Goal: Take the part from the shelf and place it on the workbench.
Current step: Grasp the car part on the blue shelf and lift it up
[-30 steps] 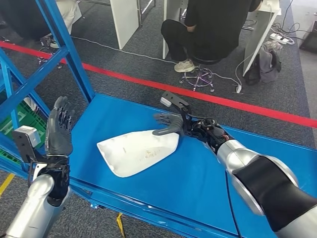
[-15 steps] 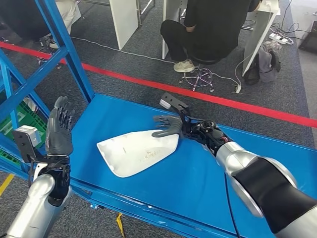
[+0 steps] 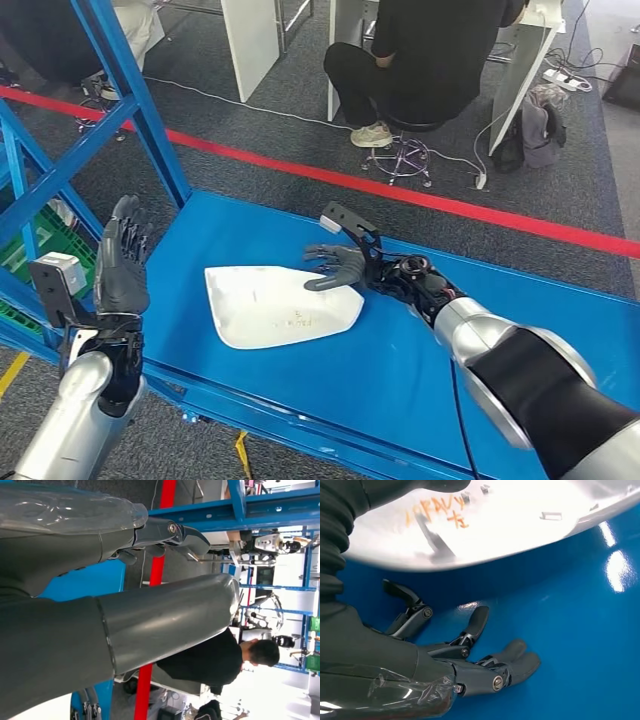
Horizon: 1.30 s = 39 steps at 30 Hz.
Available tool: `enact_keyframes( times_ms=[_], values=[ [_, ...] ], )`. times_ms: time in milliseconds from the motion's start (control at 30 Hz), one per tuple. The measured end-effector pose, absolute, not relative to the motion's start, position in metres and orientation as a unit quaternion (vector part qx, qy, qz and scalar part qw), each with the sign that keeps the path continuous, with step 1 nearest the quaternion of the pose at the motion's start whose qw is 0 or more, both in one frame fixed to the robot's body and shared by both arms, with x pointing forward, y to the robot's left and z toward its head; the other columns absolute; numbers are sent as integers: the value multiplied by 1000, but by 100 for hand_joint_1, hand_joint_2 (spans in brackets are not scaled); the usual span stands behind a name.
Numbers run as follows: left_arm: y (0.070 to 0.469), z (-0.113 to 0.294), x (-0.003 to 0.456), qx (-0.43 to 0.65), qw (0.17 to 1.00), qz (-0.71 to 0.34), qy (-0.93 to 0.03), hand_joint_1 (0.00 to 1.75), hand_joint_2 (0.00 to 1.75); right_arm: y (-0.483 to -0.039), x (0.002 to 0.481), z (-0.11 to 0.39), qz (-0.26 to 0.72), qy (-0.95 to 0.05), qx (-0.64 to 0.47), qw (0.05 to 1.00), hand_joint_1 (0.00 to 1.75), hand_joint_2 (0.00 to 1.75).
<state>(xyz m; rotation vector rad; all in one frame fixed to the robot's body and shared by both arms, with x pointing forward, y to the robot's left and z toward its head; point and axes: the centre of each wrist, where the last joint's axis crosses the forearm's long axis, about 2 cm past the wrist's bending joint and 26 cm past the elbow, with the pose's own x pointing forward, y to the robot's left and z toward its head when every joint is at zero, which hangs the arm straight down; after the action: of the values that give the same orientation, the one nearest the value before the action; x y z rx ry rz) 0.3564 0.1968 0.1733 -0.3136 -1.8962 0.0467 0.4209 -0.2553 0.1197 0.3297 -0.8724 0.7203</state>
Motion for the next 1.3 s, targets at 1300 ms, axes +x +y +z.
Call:
enact_keyframes(
  times_ms=[1300],
  values=[
    [196,176,356,-132,575,23,-807,0,0,-244,412,109,369,-391,126,834,0,175]
  ],
)
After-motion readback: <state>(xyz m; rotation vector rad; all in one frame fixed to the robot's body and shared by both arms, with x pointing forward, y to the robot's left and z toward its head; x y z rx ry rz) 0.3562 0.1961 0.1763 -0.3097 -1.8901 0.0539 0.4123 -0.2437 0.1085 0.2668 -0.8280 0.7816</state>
